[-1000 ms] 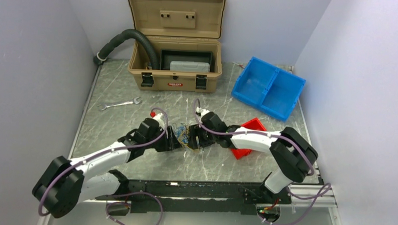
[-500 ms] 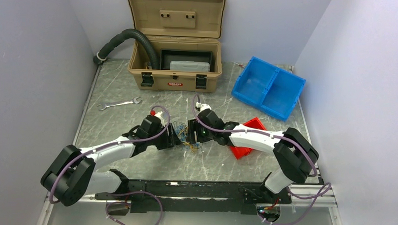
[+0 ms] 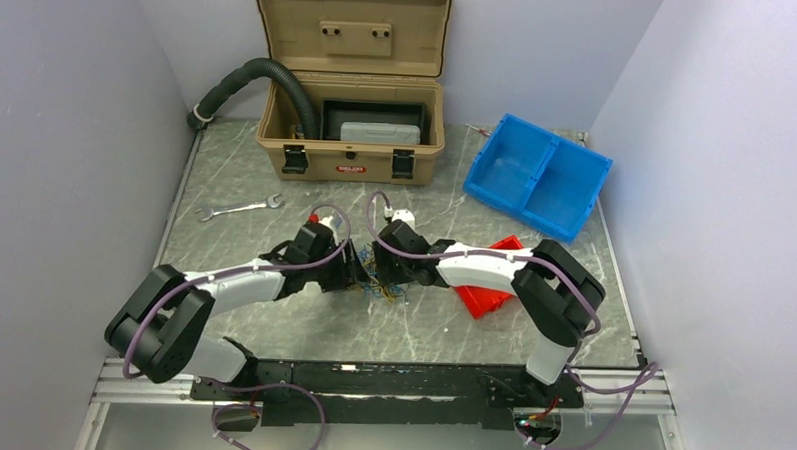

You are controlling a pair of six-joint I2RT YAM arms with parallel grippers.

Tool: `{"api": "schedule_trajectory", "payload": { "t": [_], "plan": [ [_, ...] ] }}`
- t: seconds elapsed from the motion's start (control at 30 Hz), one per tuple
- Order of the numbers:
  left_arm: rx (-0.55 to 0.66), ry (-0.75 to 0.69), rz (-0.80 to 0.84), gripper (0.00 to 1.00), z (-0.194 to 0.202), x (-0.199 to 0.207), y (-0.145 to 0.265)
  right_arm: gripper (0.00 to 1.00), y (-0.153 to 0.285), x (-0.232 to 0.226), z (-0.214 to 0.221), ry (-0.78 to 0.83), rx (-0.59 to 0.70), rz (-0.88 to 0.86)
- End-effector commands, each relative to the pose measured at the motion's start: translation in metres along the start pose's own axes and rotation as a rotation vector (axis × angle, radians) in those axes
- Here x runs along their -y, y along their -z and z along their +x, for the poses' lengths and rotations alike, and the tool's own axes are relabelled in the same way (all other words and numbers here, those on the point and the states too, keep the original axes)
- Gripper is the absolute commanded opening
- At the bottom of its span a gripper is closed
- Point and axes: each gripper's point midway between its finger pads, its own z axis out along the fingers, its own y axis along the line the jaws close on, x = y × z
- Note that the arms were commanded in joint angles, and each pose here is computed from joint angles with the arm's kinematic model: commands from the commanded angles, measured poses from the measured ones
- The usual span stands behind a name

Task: Untangle the cables
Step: Untie the cable.

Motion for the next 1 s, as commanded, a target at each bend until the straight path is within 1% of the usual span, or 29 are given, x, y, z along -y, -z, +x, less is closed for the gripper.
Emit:
{"api": "schedule_trajectory", "payload": {
  "t": [0.0,0.13,0.2,0.23,0.3,0.37,0.4,0.43,0.5,0.57,0.67,0.77,0.87,0.97],
  "plan": [
    [0.02,-0.006,-0.038,0.61,-0.015,0.003,-0.011,0.6,-0.004,-0.012,-0.007,-0.005,0.026,0.001],
    [-0.013,-0.016,-0.078,0.49,-0.013,-0.003,-0.023,0.59,-0.007,-0.013,-0.002,0.017,0.015,0.034],
    [-0.012,-0.03,-0.097,0.36,-0.014,-0.005,-0.027,0.56,-0.009,-0.009,0.0,0.029,0.009,0.068],
    [-0.025,-0.039,-0.118,0.32,-0.011,-0.009,-0.028,0.53,-0.01,-0.007,0.002,0.039,0.003,0.091],
    [-0.038,-0.061,-0.144,0.27,-0.01,-0.011,-0.03,0.51,-0.01,-0.002,0.004,0.06,-0.002,0.145],
    [-0.048,-0.085,-0.161,0.17,-0.008,-0.011,-0.033,0.47,-0.009,0.0,0.005,0.081,0.003,0.188],
    [-0.053,-0.095,-0.169,0.1,-0.007,-0.012,-0.034,0.44,-0.008,0.002,0.006,0.083,0.007,0.207],
    [-0.054,-0.101,-0.179,0.0,-0.007,-0.013,-0.034,0.42,-0.007,0.005,0.005,0.083,0.009,0.225],
    [-0.056,-0.12,-0.225,0.0,-0.01,-0.019,-0.03,0.38,-0.004,0.017,0.006,0.087,0.012,0.288],
    [-0.013,-0.152,-0.324,0.0,-0.023,-0.032,-0.018,0.39,0.004,0.038,0.006,0.096,0.014,0.383],
    [0.052,-0.159,-0.415,0.0,-0.043,-0.053,0.006,0.4,0.014,0.069,0.005,0.054,0.009,0.425],
    [0.082,-0.11,-0.416,0.0,-0.053,-0.074,0.025,0.42,0.023,0.093,0.009,0.001,0.005,0.421],
    [0.117,-0.075,-0.407,0.0,-0.058,-0.09,0.041,0.43,0.028,0.109,0.013,-0.034,-0.004,0.418],
    [0.136,-0.078,-0.398,0.0,-0.061,-0.09,0.05,0.42,0.031,0.118,0.016,-0.041,-0.016,0.427]
  ]
}}
